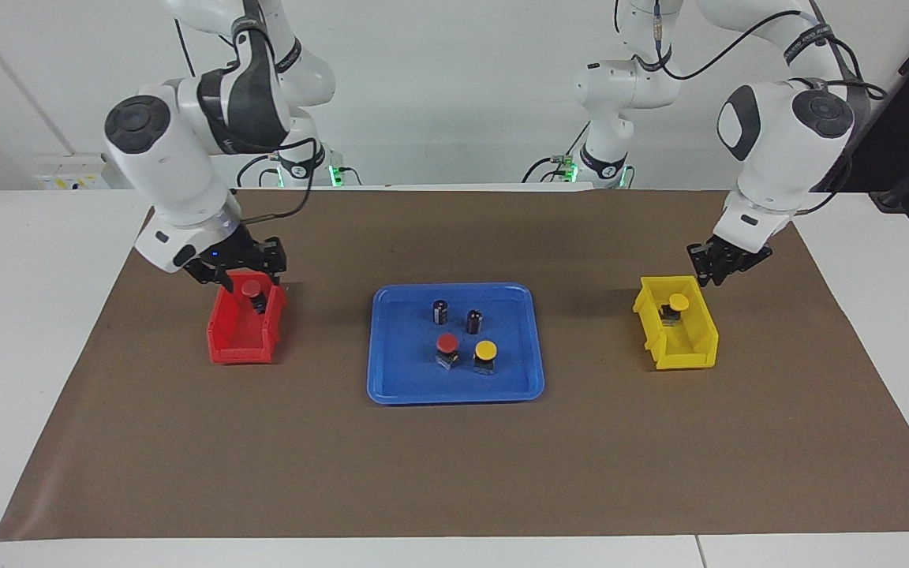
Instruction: Sort red and yellow buttons by color
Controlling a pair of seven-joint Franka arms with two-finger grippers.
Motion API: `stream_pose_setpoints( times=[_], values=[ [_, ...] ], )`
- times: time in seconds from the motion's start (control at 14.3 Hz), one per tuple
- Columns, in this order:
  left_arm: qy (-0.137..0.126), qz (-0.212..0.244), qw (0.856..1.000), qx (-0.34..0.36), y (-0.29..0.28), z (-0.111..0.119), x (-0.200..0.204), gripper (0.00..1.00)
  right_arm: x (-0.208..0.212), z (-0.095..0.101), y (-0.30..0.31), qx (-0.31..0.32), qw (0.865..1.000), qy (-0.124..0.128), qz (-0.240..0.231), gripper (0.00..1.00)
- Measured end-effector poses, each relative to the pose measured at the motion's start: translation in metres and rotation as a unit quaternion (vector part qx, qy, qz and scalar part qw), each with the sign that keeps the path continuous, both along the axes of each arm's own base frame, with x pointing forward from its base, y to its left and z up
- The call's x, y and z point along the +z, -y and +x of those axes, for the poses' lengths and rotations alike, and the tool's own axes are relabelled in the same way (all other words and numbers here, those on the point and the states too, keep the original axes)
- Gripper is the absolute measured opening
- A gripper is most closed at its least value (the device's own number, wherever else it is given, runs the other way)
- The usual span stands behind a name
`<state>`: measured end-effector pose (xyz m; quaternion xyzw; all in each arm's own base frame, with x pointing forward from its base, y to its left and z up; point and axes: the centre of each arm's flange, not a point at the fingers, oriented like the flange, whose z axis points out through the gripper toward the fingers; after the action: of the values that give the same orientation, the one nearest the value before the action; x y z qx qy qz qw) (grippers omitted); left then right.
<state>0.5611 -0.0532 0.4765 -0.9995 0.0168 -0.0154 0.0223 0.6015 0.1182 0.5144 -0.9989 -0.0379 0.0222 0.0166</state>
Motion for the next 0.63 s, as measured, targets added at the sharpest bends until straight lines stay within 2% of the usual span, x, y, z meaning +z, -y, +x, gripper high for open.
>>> stream_pose_setpoints(
  times=[0.07, 0.21, 0.35, 0.49, 0.63],
  values=[
    [-0.002, 0.0, 1.0, 0.002, 0.016, 0.002, -0.009, 0.02, 0.002, 0.003, -0.043, -0.018, 1.0, 0.005, 0.005, 0.8],
    [-0.001, -0.001, 1.0, 0.001, 0.039, 0.006, -0.023, 0.02, 0.0, 0.01, -0.117, -0.041, 0.999, 0.013, 0.014, 0.82],
    [0.017, -0.008, 1.0, 0.014, 0.055, 0.013, -0.033, 0.02, -0.011, 0.023, -0.174, -0.051, 0.998, 0.024, 0.026, 0.82],
    [0.04, -0.018, 0.999, 0.03, 0.093, 0.015, -0.041, 0.06, -0.038, 0.04, -0.2, -0.046, 0.997, 0.048, 0.026, 0.82],
    [0.051, -0.026, 0.998, 0.031, 0.131, 0.011, -0.044, 0.24, -0.07, 0.052, -0.216, -0.038, 0.997, 0.069, 0.025, 0.82]
  ],
)
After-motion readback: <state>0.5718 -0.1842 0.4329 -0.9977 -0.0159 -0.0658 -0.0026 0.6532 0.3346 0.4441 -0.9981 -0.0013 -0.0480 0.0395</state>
